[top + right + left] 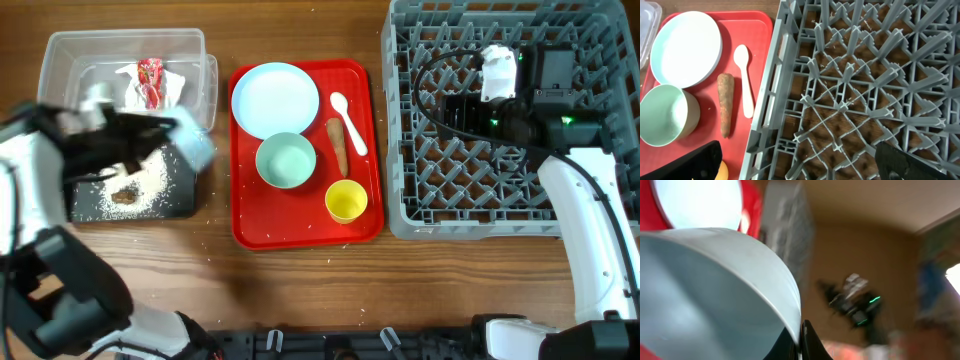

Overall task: Sort waste into correct bins and load items into the dishwasher rack
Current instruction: 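Tip the blue bowl to dump the brown scrap onto the tray, then set the empty blue bowl back on the red tray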

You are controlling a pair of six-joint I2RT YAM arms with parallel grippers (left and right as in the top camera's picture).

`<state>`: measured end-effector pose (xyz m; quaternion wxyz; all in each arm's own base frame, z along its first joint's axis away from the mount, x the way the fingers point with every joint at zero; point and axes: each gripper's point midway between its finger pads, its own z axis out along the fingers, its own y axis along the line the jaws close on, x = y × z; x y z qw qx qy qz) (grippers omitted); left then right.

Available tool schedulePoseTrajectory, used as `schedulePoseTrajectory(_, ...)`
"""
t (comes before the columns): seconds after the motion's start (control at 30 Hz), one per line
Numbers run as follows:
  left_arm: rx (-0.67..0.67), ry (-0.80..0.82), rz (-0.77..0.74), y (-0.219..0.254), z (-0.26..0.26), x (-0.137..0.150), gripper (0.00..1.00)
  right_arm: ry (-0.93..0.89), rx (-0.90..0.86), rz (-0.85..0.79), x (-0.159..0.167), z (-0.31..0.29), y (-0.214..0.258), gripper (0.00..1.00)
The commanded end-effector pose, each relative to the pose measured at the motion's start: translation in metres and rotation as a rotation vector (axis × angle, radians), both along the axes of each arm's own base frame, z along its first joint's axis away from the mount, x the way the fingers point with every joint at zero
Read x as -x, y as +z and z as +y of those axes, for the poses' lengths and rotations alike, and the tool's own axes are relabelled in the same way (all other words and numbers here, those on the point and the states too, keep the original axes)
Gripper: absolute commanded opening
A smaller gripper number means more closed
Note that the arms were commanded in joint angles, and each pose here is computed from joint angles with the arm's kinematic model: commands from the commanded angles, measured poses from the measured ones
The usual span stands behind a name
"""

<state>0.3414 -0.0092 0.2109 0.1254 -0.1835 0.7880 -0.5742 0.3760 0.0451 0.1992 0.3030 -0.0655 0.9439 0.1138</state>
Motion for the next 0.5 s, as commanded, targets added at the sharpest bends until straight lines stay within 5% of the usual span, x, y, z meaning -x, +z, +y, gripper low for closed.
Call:
schedulePoseTrajectory(0.0,-0.316,-0.225,0.126,-0.046,-0.048,0.019,0.04,0.001,-0.02,-0.025,-0.007,0.003,0.008,1.0)
schedulePoseTrajectory(0.13,-0.556,-0.385,0.253,-0.077,-0.091,0.043,0.04,0.001,-0.019,-0.03,-0.008,0.003,0.008,1.0)
schedulePoseTrajectory(0.23,-0.875,-0.36,0.4,-0.103,-0.088,0.057,0.04,0.001,-0.02,-0.031,-0.008,0.003,0.008,1.0)
schedulePoseTrajectory(0.33,-1.019,-0.384,0.388,-0.109,-0.1,0.064,0.04,0.0,-0.02,-0.035,-0.009,0.003,0.009,1.0)
schedulePoseTrajectory(0.47,-1.048,-0.458,0.291,-0.113,-0.146,0.072,0.04,0.001,-0.02,-0.044,-0.01,0.003,0.01,1.0)
